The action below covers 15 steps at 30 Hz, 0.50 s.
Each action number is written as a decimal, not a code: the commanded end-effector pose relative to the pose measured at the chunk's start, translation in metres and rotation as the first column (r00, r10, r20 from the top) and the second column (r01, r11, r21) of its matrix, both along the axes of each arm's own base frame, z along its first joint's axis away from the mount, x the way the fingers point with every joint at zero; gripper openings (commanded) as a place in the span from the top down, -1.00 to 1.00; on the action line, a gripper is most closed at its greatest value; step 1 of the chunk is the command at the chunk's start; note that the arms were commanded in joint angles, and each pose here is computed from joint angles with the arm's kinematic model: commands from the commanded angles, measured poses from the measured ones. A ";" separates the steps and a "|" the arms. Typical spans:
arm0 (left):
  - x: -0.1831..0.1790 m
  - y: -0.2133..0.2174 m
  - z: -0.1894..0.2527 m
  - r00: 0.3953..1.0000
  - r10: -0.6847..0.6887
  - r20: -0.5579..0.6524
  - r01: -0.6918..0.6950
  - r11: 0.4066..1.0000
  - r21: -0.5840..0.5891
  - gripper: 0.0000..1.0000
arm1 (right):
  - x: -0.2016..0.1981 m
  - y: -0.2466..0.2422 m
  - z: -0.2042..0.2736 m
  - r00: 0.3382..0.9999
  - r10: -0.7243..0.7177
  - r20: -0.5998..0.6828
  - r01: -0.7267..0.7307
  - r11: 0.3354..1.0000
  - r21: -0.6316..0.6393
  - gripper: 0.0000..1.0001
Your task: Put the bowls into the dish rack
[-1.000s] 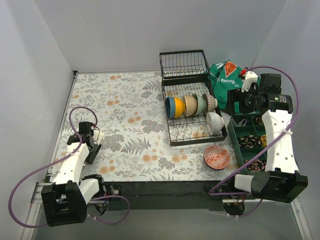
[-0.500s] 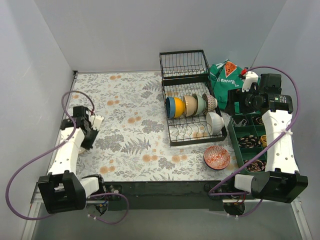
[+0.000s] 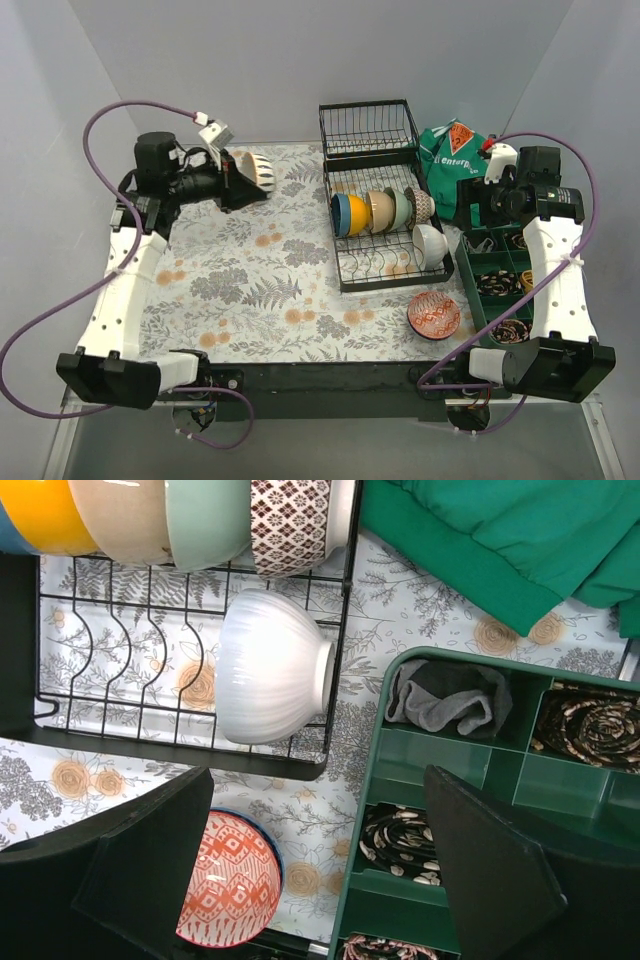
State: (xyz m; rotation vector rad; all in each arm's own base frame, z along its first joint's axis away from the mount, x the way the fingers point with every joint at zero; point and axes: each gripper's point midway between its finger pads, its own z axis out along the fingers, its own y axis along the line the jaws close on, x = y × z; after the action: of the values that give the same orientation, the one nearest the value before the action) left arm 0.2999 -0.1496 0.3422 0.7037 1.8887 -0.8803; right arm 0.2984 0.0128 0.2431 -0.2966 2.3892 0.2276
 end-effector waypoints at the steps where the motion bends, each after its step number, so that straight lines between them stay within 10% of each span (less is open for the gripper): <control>1: -0.040 -0.093 0.060 0.952 -0.281 0.124 0.305 0.915 -0.264 1.00 | 0.002 -0.005 0.007 0.999 -0.016 0.035 0.017 0.999 -0.030 -0.89; 15: -0.024 -0.230 -0.002 0.904 -0.405 -0.134 0.270 0.787 -0.555 1.00 | -0.020 -0.033 -0.001 0.996 -0.089 0.012 0.090 0.980 -0.178 -0.88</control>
State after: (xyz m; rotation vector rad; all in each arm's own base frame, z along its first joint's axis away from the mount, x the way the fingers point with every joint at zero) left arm 0.2750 -0.3553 0.2900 0.7126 1.8298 -1.6046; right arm 0.2876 -0.0106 0.2434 -0.2709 2.4095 0.0510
